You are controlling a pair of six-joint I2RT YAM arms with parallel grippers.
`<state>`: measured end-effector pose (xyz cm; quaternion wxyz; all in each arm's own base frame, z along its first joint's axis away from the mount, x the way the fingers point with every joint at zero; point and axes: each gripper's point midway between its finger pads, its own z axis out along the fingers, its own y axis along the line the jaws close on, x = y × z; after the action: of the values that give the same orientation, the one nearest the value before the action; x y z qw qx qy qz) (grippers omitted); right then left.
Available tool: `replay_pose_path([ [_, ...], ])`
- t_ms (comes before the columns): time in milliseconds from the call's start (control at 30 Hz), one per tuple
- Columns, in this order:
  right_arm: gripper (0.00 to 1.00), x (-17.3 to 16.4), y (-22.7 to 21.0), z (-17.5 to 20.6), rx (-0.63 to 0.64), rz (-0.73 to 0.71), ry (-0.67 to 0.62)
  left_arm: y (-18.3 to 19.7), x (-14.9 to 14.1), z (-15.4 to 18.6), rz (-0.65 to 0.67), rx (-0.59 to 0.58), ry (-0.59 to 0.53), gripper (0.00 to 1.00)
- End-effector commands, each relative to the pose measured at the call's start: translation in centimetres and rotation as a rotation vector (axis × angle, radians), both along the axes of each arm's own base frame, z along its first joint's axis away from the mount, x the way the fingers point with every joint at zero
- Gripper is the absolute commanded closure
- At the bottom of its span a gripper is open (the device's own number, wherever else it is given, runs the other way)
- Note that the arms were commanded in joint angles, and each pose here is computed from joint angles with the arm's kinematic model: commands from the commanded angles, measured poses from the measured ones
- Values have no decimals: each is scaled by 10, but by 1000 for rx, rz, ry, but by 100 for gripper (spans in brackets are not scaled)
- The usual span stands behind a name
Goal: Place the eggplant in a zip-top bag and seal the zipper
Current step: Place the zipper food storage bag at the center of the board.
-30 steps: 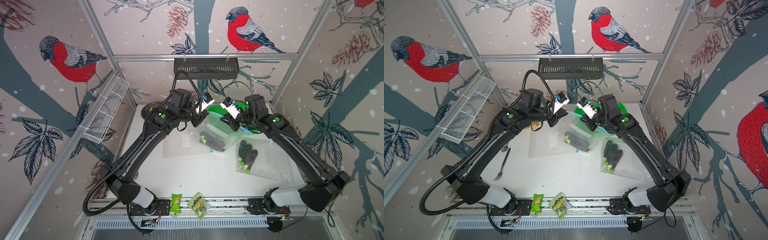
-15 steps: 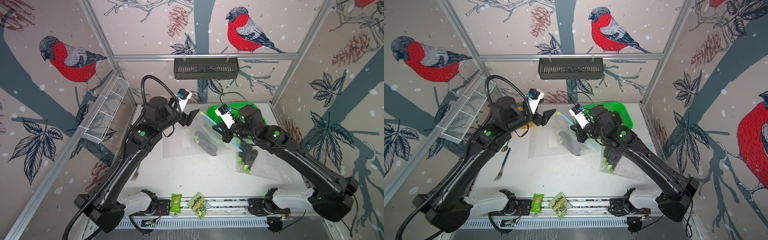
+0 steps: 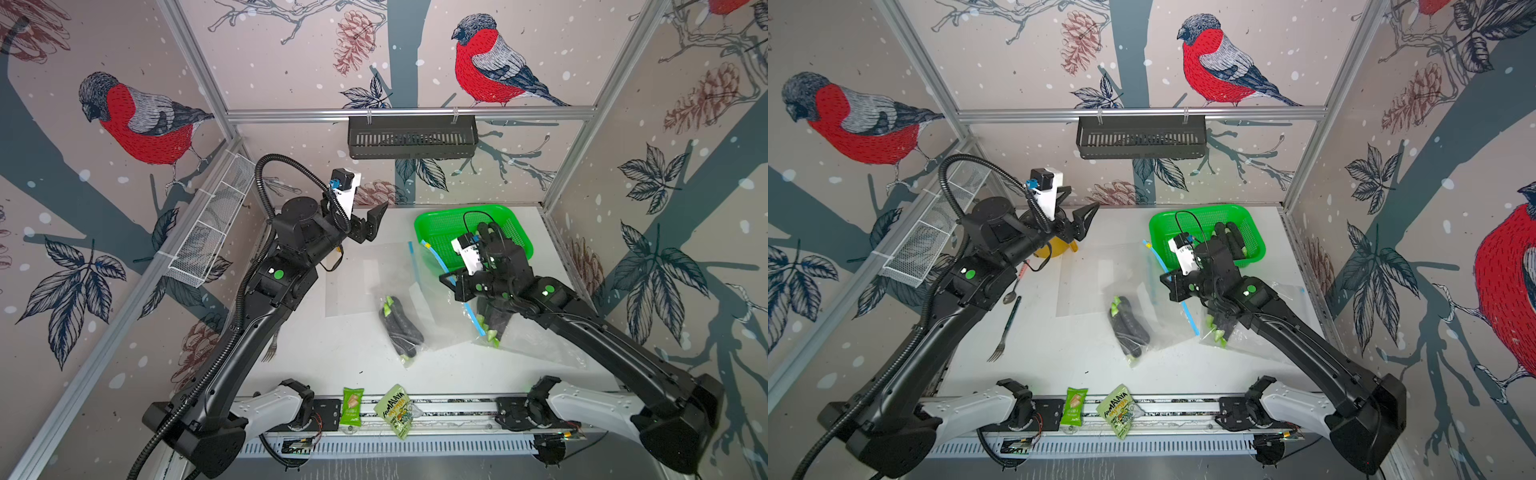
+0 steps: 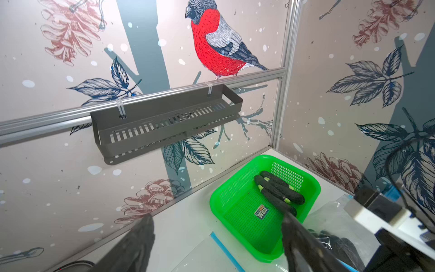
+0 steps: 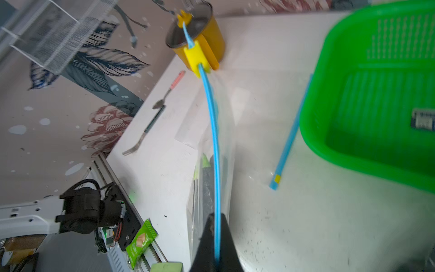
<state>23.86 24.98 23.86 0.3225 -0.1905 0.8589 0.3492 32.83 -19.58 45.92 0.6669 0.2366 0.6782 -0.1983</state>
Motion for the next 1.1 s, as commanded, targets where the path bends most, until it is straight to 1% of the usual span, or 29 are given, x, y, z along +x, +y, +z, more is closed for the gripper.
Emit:
replay_pose_path([
  [0,98,-2,-20,-27,36,-82,81,-1,5,0,2,-52,7,16],
  [100,98,-3,-50,-62,-10,-189,132,-4,14,-20,18,-67,78,13],
  [200,97,-3,-76,-86,-34,-287,165,-5,25,-46,46,-69,146,10],
  [300,95,-1,-92,-103,-28,-343,190,-10,31,-65,44,-73,192,10],
  [467,94,5,-98,-124,-51,-377,188,-17,32,-83,26,-81,228,10],
  [600,95,11,-95,-137,-54,-384,194,-20,38,-109,42,-59,283,10],
  [700,95,13,-99,-141,-58,-420,176,-25,40,-128,42,-60,337,10],
  [833,93,16,-105,-147,-53,-459,161,-31,40,-145,65,-54,364,10],
  [933,80,14,-111,-149,-70,-485,165,-39,40,-160,80,-40,401,10],
  [967,73,15,-115,-146,-76,-505,155,-41,41,-167,95,-35,419,10],
  [1033,53,18,-126,-133,-82,-551,121,-46,42,-179,117,-40,460,10],
  [1067,46,22,-133,-121,-79,-578,88,-48,43,-186,134,-54,486,10],
])
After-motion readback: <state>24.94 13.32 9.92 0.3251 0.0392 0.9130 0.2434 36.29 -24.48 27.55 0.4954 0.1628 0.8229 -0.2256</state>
